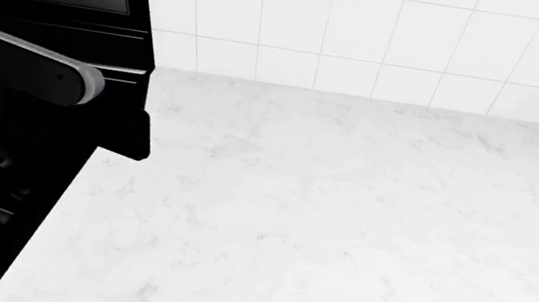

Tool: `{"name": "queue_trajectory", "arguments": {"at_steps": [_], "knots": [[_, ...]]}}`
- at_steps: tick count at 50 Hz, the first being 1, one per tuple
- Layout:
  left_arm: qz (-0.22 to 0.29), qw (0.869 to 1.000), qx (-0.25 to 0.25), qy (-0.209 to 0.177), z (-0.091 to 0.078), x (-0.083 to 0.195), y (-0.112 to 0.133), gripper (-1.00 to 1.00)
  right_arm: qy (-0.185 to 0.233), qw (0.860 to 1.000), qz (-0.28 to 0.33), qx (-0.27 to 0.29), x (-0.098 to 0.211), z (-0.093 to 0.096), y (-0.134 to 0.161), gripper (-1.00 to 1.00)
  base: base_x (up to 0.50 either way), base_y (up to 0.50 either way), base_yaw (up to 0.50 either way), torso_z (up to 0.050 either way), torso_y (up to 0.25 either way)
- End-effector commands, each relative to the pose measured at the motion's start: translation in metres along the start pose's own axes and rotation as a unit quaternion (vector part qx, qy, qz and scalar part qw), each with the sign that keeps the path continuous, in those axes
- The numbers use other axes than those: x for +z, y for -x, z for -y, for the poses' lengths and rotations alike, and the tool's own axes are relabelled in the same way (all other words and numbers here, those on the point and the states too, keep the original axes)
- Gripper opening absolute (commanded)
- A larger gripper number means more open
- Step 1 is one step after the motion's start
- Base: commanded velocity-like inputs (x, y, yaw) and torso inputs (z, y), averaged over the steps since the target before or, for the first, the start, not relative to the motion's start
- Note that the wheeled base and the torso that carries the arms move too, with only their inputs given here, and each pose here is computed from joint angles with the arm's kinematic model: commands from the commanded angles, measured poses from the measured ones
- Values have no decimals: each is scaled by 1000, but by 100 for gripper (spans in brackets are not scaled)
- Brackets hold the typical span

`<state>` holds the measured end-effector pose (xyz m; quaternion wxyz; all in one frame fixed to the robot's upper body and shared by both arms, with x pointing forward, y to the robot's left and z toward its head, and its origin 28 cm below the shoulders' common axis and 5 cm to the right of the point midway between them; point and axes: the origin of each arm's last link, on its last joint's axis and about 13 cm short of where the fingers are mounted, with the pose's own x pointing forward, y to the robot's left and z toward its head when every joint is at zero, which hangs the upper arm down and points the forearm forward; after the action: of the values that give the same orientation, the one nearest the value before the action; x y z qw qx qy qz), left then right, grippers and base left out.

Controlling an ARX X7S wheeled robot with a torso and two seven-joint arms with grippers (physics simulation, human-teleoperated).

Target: Pick the apricot, corn from the counter and place them in the cabinet. Then close the cabinet.

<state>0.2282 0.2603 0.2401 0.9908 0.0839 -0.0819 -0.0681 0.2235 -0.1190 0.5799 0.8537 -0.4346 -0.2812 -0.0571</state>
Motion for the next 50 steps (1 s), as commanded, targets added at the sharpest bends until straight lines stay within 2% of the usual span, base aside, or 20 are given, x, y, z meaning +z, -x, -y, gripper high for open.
{"name": "queue_trajectory", "arguments": {"at_steps": [1,14,18,26,31,41,50], "knots": [[0,1000,1,0,-1,0,0,100,39,993,-79,82,-28,-34,-26,100,14,5,7,0,-14],[0,1000,0,0,-1,-1,-1,100,57,988,-106,96,-37,-40,-32,100,17,5,12,3,-17],[0,1000,0,0,-1,-1,0,100,44,990,-94,93,-35,-40,-27,100,17,5,14,3,-18],[1,1000,3,2,-2,-1,1,100,-28,996,-36,73,-32,-28,5,100,6,1,5,1,-13],[2,1000,3,1,-1,2,2,100,-55,997,-25,56,-33,-16,27,100,0,0,0,0,-4],[4,1000,5,1,-2,3,2,100,-52,998,-27,26,-38,4,63,100,0,0,0,0,0],[10,1000,7,2,-3,6,5,100,-41,998,-43,18,-50,7,85,100,0,0,0,0,0]]}}
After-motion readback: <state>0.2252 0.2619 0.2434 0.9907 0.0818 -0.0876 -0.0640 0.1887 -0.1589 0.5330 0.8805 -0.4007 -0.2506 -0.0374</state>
